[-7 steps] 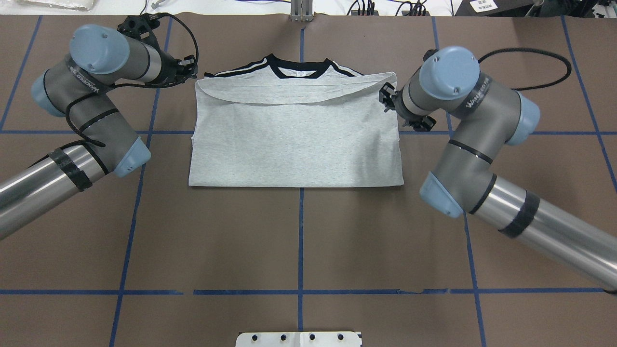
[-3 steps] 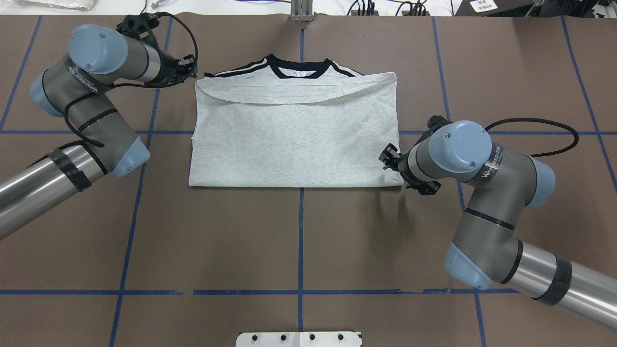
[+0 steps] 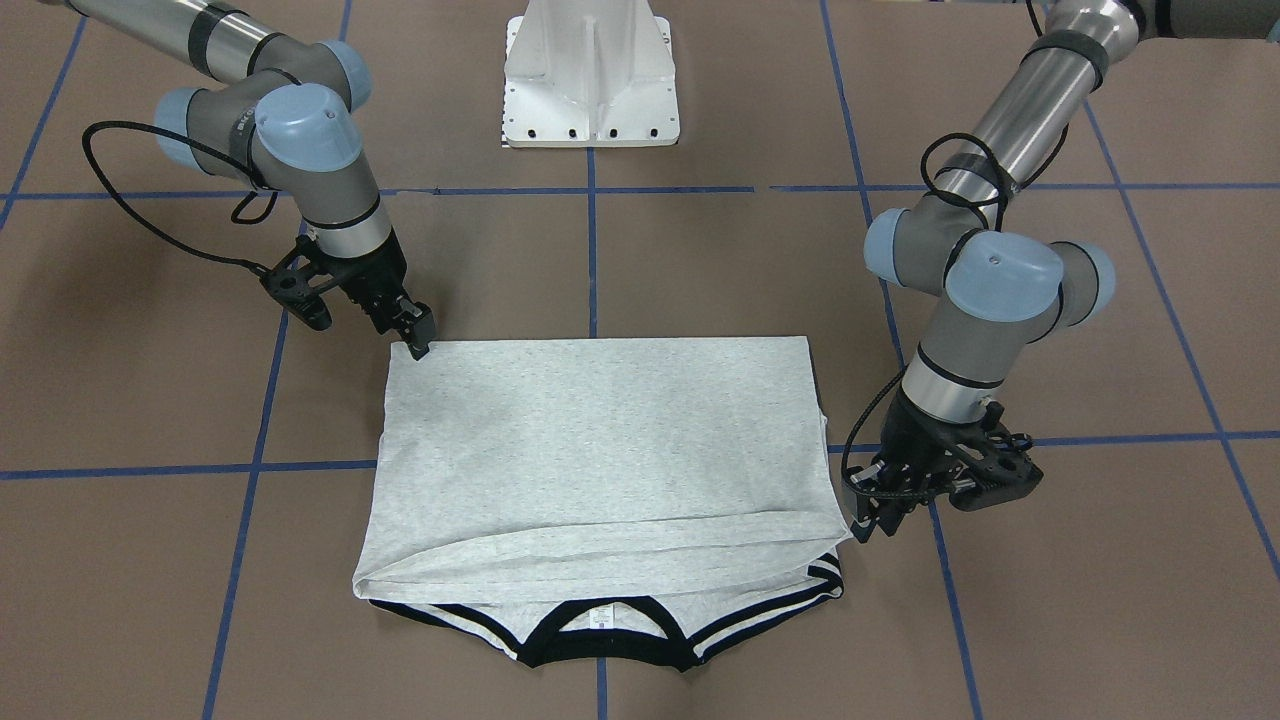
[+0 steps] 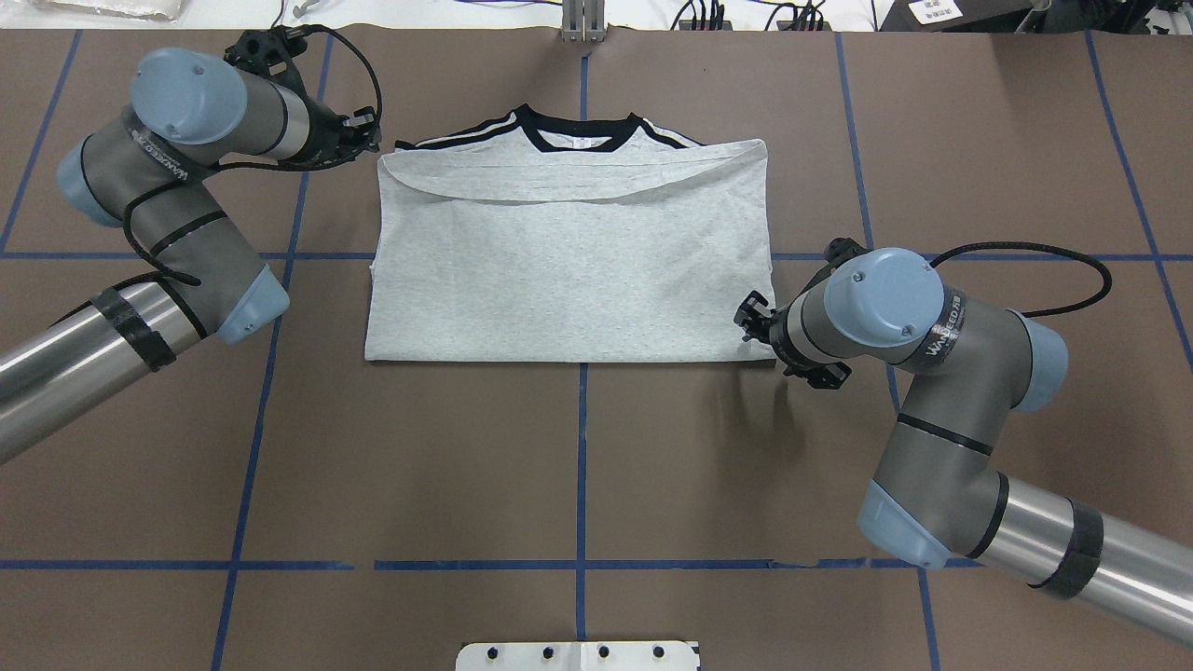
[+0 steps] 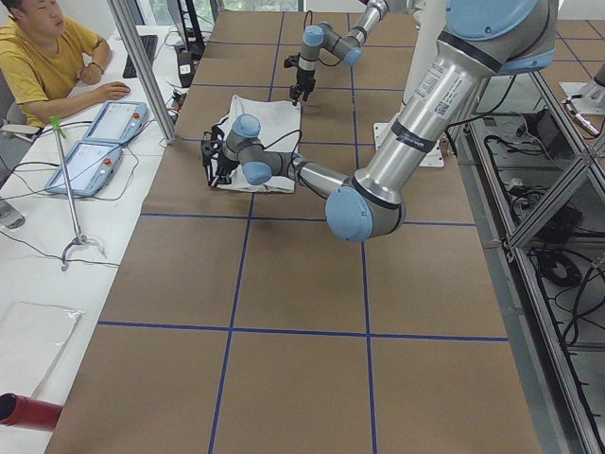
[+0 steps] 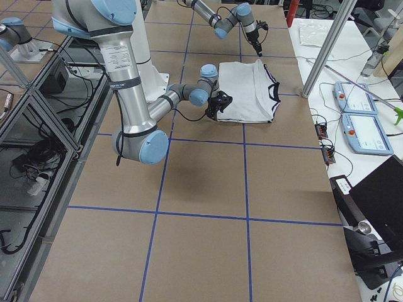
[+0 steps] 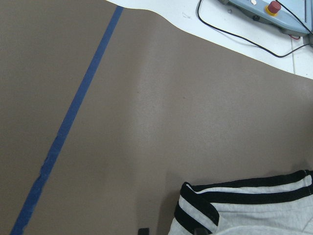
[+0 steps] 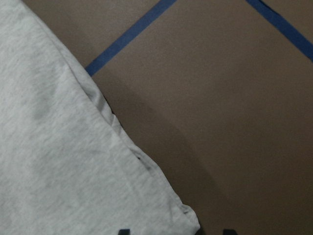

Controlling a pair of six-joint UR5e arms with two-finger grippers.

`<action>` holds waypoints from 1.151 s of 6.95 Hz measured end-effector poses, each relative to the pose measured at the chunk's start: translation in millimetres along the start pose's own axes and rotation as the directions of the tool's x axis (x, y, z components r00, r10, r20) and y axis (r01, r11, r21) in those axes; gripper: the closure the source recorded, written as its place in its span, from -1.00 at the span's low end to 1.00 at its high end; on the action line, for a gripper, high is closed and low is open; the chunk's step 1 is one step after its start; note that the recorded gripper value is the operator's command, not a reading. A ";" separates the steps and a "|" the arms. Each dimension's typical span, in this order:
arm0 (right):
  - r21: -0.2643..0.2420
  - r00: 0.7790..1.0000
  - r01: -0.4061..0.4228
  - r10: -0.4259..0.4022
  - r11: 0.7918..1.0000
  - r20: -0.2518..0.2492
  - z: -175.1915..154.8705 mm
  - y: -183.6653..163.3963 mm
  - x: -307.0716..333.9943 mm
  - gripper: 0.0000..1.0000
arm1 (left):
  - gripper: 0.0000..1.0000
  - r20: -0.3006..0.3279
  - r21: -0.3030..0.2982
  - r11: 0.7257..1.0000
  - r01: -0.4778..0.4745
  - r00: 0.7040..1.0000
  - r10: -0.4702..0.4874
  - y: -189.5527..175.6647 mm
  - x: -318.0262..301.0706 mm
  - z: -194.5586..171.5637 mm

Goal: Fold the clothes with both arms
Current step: 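Move the right gripper back to the folded edge nearest the robot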

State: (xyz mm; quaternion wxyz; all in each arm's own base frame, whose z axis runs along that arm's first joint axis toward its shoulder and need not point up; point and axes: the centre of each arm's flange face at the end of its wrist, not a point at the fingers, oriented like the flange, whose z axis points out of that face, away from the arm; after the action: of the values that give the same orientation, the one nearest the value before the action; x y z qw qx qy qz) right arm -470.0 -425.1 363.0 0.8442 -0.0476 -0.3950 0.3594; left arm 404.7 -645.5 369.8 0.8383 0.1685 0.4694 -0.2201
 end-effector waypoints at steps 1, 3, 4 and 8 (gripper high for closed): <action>0.001 1.000 -0.001 0.001 1.000 -0.001 0.9 0.4 -0.7 0.07 | 0.15 0.002 -0.001 1.000 -0.001 1.000 0.001 0.2 -1.2 0.4; 0.003 1.000 -0.029 0.029 1.000 0.000 1.9 0.9 -2.4 0.99 | 0.15 0.005 0.000 1.000 0.000 1.000 0.000 0.4 -3.5 0.0; 0.003 0.999 -0.038 0.038 0.999 0.001 1.6 0.8 -3.3 1.00 | 0.15 0.005 0.001 1.000 0.000 1.000 0.000 0.3 -4.2 -0.4; -0.006 0.999 -0.039 0.040 0.999 0.031 -17.4 0.2 -3.1 1.00 | 0.16 0.006 0.002 1.000 0.000 1.000 0.000 0.5 -4.7 -0.8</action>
State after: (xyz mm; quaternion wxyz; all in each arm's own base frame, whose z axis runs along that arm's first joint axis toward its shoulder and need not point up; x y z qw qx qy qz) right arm -459.3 -423.5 349.1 0.8305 -0.0520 -0.4080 0.3756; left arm 402.1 -643.7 373.5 0.8396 0.1687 0.4667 -0.2211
